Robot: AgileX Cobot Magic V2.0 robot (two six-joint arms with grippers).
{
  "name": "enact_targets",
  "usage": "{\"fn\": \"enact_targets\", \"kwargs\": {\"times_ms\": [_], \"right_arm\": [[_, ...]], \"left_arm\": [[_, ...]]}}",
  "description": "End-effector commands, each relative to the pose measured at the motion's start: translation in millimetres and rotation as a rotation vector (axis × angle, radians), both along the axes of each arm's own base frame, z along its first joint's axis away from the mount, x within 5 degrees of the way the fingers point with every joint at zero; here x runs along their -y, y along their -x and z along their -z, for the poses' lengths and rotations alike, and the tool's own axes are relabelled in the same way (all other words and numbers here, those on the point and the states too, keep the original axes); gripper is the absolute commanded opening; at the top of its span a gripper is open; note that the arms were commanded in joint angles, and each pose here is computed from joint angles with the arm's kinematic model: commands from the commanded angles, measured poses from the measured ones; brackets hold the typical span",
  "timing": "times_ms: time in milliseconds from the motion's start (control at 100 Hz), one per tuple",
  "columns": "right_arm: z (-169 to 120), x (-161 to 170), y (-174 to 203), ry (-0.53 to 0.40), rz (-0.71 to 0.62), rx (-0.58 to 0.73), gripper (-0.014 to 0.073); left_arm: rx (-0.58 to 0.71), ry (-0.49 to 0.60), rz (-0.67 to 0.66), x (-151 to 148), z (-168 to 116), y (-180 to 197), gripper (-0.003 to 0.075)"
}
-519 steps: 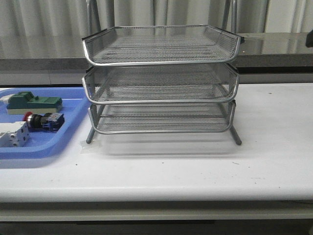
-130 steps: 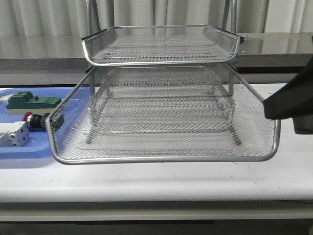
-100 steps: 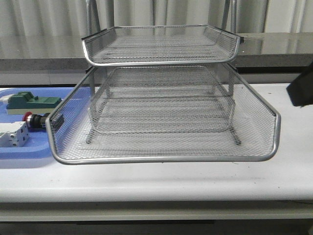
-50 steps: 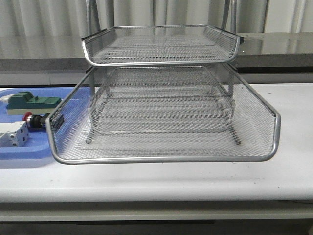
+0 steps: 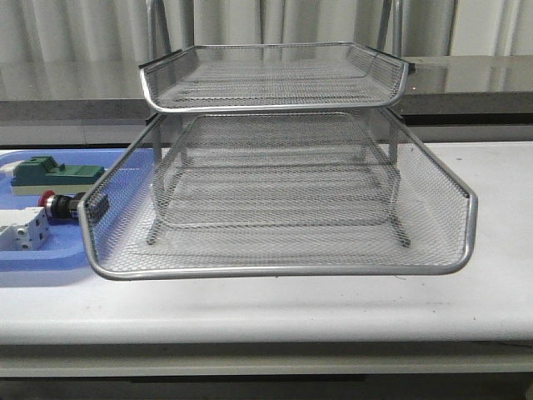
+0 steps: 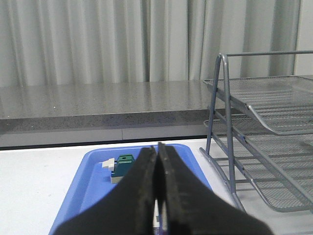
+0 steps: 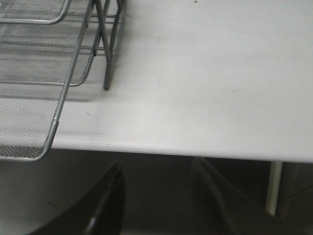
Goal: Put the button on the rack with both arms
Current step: 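Release the middle tray and withdraw the right gripper, then move the left gripper over the blue tray toward the red button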
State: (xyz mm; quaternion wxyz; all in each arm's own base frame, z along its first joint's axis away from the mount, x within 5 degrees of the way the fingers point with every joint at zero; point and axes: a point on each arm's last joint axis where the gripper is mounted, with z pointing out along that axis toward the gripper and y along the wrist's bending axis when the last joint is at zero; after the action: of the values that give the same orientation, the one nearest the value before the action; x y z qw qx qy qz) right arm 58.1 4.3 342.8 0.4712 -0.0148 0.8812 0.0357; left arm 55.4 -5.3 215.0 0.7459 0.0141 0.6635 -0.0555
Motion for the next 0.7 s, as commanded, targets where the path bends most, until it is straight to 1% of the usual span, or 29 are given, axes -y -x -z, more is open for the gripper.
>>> {"fn": "enact_targets", "kwargs": {"times_ms": [0,240,340,390,690], "right_arm": [[-13.7,1.4,-0.3,0.004,0.008,0.087,0.024],[-13.5,1.4,-0.2,0.005,0.008,0.085,-0.0028],[-13.5,1.4,-0.2,0.005,0.008,0.085,-0.0115],[-13.3,1.5,-0.1,0.005,0.008,0.083,-0.0104],[-13.1,1.5,0.0,0.006,0.009,0.08,-0.0109]], "left_arm": [[0.071,0.021,0.002,-0.2,2.9,1.9,-0.002],[0.071,0.021,0.002,-0.2,2.9,1.9,-0.002],[0.071,0.021,0.002,-0.2,2.9,1.9,-0.002],[0.071,0.021,0.002,-0.2,2.9,1.9,-0.002],[0.071,0.021,0.002,-0.2,2.9,1.9,-0.002]]}}
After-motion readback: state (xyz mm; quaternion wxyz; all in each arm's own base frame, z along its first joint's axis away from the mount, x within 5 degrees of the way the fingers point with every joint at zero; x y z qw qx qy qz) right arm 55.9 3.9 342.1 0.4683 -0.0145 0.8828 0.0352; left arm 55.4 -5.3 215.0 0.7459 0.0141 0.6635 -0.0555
